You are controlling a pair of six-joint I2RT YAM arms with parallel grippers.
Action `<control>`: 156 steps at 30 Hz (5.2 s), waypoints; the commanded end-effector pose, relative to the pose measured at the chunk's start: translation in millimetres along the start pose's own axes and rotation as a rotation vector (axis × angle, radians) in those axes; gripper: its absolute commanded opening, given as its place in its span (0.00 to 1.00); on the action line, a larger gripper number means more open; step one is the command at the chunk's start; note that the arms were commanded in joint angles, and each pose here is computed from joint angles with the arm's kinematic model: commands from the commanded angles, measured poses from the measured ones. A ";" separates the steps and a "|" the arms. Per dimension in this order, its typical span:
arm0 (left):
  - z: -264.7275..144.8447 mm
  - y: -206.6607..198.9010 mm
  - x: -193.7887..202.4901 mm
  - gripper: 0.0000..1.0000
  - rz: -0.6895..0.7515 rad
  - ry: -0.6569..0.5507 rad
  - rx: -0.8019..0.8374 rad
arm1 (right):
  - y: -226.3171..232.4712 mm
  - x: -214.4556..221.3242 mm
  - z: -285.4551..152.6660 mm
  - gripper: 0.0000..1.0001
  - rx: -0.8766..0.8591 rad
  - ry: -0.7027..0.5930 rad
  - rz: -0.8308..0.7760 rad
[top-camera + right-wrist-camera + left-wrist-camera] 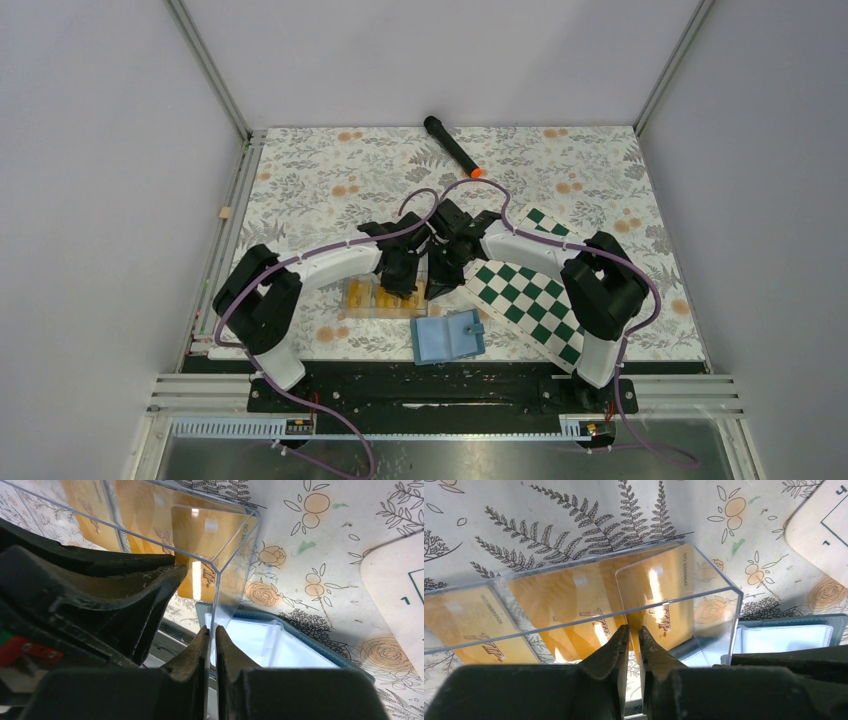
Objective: Put the credit cards into the card holder
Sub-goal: Pick up the credit card from the storage box.
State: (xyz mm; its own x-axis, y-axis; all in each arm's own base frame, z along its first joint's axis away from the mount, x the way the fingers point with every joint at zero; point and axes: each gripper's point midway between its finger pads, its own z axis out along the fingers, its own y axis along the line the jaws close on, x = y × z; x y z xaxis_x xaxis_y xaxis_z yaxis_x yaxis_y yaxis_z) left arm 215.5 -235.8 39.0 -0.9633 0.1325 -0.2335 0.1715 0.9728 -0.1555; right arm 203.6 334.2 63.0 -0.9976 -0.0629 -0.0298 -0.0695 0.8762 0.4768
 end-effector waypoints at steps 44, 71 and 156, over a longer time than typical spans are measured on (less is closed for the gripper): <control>4.9 14.0 6.0 0.45 -0.021 -0.035 0.040 | 25.1 5.8 -12.2 0.11 -0.102 0.010 -0.050; -19.2 -31.8 -12.5 0.00 0.008 -0.104 0.177 | 23.2 7.9 -10.1 0.10 -0.106 0.014 -0.047; -12.3 -3.9 9.5 0.00 0.006 -0.048 0.052 | 20.9 10.8 -6.3 0.10 -0.111 0.031 -0.042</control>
State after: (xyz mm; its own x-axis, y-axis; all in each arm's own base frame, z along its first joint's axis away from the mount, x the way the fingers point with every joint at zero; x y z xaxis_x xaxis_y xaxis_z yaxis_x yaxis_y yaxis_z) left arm 195.5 -224.7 38.7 -0.9664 0.0895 -0.2411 0.1410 0.9685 -0.2054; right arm 192.3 339.1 63.6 -0.9951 -0.0992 0.0017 -0.0839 0.8507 0.5189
